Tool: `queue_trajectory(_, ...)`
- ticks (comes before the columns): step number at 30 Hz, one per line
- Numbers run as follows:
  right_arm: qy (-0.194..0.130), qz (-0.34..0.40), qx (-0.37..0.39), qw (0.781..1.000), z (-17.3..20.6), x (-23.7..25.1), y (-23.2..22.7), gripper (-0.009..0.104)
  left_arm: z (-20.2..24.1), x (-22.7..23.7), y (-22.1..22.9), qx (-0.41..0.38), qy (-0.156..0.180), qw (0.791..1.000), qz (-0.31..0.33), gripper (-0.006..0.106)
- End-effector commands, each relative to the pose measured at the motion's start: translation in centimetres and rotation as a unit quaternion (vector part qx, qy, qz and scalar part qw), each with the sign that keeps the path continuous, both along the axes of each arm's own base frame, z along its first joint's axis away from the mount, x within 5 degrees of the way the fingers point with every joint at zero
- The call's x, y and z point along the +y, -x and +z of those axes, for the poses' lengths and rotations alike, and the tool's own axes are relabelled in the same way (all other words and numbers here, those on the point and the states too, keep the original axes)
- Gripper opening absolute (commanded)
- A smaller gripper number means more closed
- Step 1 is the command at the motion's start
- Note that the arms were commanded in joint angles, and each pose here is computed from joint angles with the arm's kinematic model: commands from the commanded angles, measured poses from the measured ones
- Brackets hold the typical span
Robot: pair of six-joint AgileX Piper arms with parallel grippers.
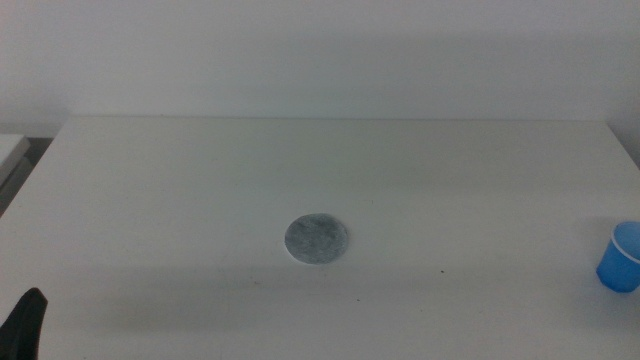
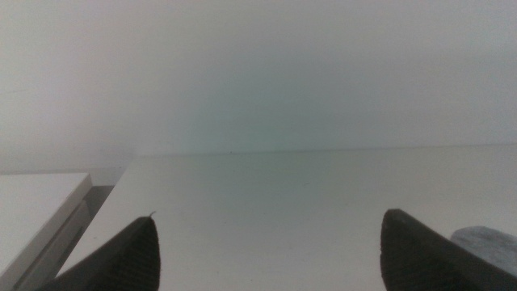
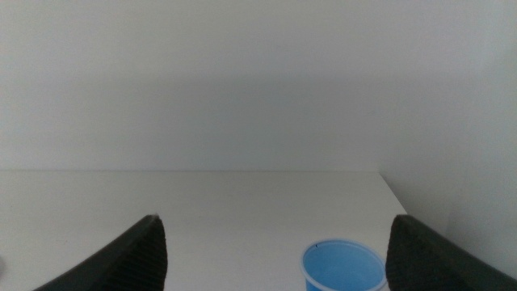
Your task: Place an empty cup on a cup mat.
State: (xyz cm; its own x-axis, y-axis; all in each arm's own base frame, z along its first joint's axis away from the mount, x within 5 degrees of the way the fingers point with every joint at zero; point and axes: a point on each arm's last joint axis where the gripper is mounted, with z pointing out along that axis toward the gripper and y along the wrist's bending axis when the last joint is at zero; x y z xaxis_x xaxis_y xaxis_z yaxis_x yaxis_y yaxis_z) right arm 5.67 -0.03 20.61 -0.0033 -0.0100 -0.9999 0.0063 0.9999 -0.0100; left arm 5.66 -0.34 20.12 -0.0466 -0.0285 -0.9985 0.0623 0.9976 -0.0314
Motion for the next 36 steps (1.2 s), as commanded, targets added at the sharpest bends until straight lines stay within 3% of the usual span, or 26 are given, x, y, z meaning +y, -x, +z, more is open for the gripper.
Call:
queue_trajectory(1, 0.002, -0.003, -0.004, 1.000, 0.0, 0.0, 0.0, 0.093, 0.1, 0.0, 0.0, -0.008, 0.001, 1.000, -0.001, 0.094)
queue_trajectory(2, 0.014, -0.003, -0.006, 1.000, 0.0, 0.0, 0.0, 0.093, 0.1, 0.0, 0.0, -0.008, 0.001, 1.000, -0.001, 0.094)
queue_trajectory(4, 0.007, -0.003, -0.002, 1.000, -0.1, 0.0, 0.0, 0.093, 0.1, 0.0, 0.0, -0.008, 0.001, 1.000, -0.001, 0.094)
queue_trajectory(6, -0.001, -0.002, -0.008, 1.000, 2.6, 0.0, 0.0, 0.093, 0.1, 0.0, 0.0, -0.008, 0.001, 1.000, -0.001, 0.094)
queue_trajectory(11, 0.039, -0.009, 0.101, 0.994, 7.0, -0.2, -2.1, 0.093, 0.1, 0.0, 0.0, -0.008, 0.001, 1.000, -0.001, 0.094)
queue_trajectory(13, 0.031, -0.011, 0.156, 0.987, 9.0, -0.3, -3.3, 0.093, 0.1, 0.0, 0.0, -0.008, 0.001, 1.000, -0.001, 0.094)
queue_trajectory(15, 0.013, -0.013, 0.231, 0.973, 10.4, -0.3, -4.7, 0.093, 0.1, 0.0, 0.0, -0.008, 0.001, 1.000, -0.001, 0.094)
queue_trajectory(18, -0.031, -0.014, 0.363, 0.931, 11.8, -0.1, -6.8, 0.093, 0.1, 0.0, 0.0, -0.008, 0.001, 1.000, -0.001, 0.094)
queue_trajectory(21, -0.054, -0.004, 0.430, 0.901, 13.1, 0.2, -8.7, 0.093, 0.1, 0.0, 0.0, -0.008, 0.001, 1.000, -0.001, 0.094)
queue_trajectory(25, -0.073, 0.006, 0.422, 0.904, 14.0, 0.5, -11.8, 0.093, 0.1, 0.0, 0.0, -0.008, 0.001, 1.000, -0.001, 0.094)
queue_trajectory(32, -0.084, 0.003, 0.331, 0.940, 13.9, 0.4, -16.0, 0.093, 0.1, 0.0, 0.0, -0.008, 0.001, 1.000, -0.001, 0.094)
queue_trajectory(36, -0.098, 0.005, 0.313, 0.945, 14.0, 0.5, -16.5, 0.093, 0.1, 0.0, 0.0, -0.008, 0.001, 1.000, -0.001, 0.094)
